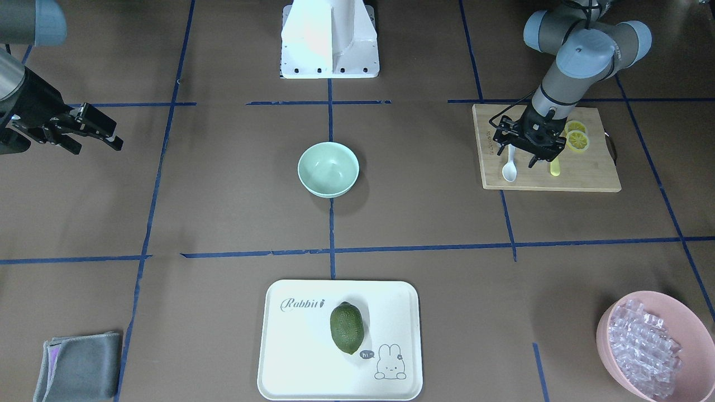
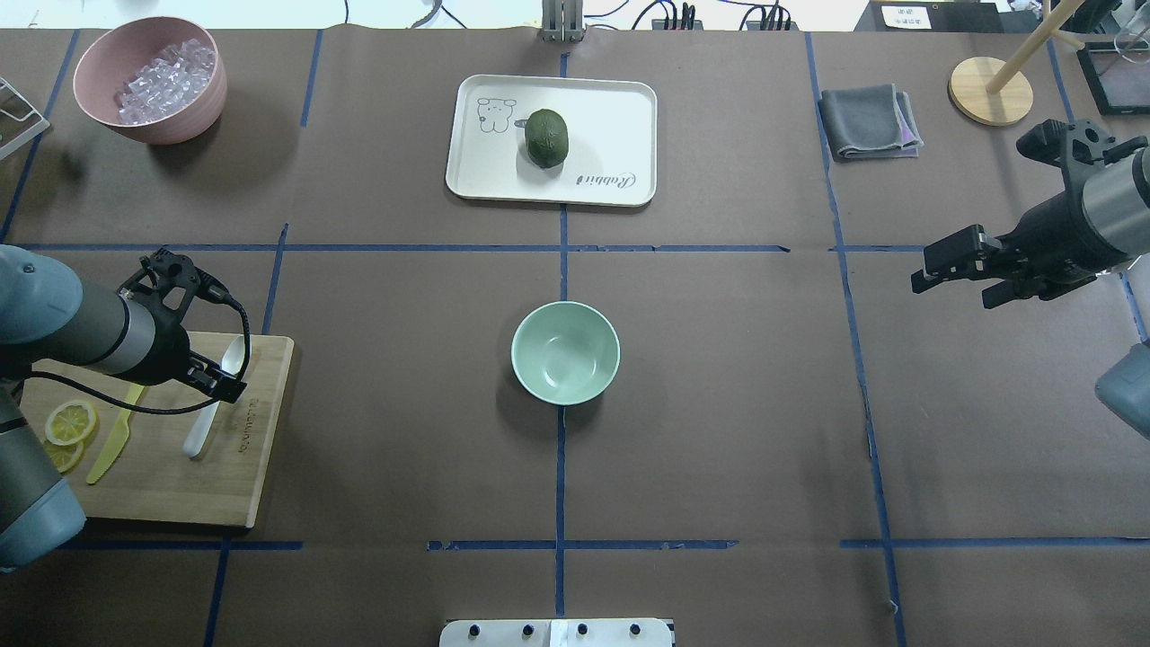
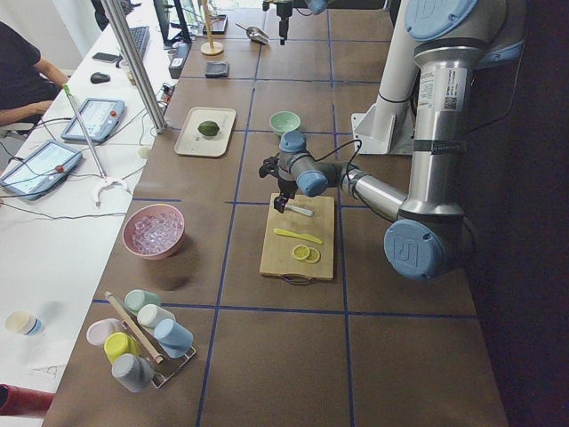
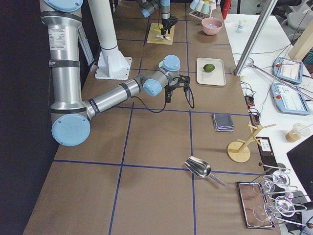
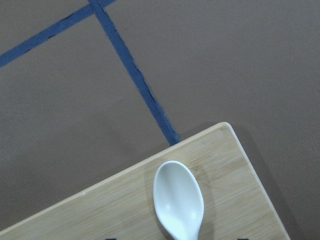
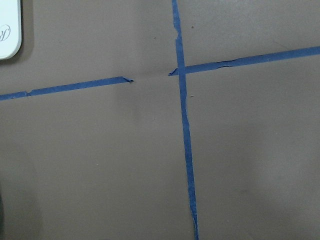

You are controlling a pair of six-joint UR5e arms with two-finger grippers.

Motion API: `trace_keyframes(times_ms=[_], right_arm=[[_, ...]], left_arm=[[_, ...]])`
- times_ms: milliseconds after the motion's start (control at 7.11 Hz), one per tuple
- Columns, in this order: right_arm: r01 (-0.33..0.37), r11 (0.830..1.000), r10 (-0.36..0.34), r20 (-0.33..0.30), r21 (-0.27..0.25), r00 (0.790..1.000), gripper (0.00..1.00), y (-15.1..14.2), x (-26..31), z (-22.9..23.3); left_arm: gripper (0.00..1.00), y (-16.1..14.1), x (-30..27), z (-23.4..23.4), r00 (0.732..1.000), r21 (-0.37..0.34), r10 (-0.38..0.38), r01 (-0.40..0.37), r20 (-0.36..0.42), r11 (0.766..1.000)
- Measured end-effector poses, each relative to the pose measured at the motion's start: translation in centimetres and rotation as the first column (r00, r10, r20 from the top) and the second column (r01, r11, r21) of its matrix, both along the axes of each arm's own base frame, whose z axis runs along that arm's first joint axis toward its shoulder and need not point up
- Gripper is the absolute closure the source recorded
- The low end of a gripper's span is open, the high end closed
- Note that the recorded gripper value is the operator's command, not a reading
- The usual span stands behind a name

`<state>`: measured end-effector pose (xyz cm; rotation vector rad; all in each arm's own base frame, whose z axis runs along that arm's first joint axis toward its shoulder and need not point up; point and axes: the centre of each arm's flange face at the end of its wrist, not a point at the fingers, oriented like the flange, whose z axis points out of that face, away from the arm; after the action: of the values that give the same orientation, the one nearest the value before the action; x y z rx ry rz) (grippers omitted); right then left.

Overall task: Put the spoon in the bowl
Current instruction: 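Lower the left gripper onto the white spoon handle and close it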

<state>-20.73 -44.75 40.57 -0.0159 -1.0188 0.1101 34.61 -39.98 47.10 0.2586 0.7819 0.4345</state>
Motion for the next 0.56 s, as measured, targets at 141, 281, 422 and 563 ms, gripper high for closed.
trace_keyframes(times_ms=[141, 281, 422, 563], right_arm=[[0.000, 1.000, 0.000, -0.001, 0.000, 1.000, 0.00, -0.02, -0.02, 0.02], [-0.001, 1.000, 0.001, -0.001, 0.001, 1.000, 0.00, -0.03, -0.04, 0.01], [-0.001, 1.000, 0.001, -0.001, 0.001, 1.000, 0.00, -0.02, -0.03, 0.01], [-0.001, 1.000, 0.001, -0.001, 0.001, 1.000, 0.00, 0.00, -0.02, 0.02]], left_arm=[[0.27, 0.30, 0.20, 0.16, 1.000, -0.039, 0.010, -0.011, -0.013, 0.999], [0.29, 0.45, 0.34, 0.40, 1.000, -0.069, 0.011, -0.012, -0.019, 0.998], [0.33, 0.48, 0.42, 0.62, 1.000, -0.084, 0.009, -0.011, -0.020, 0.996], [0.50, 0.50, 0.47, 0.74, 1.000, -0.090, 0.008, -0.010, -0.019, 0.996]])
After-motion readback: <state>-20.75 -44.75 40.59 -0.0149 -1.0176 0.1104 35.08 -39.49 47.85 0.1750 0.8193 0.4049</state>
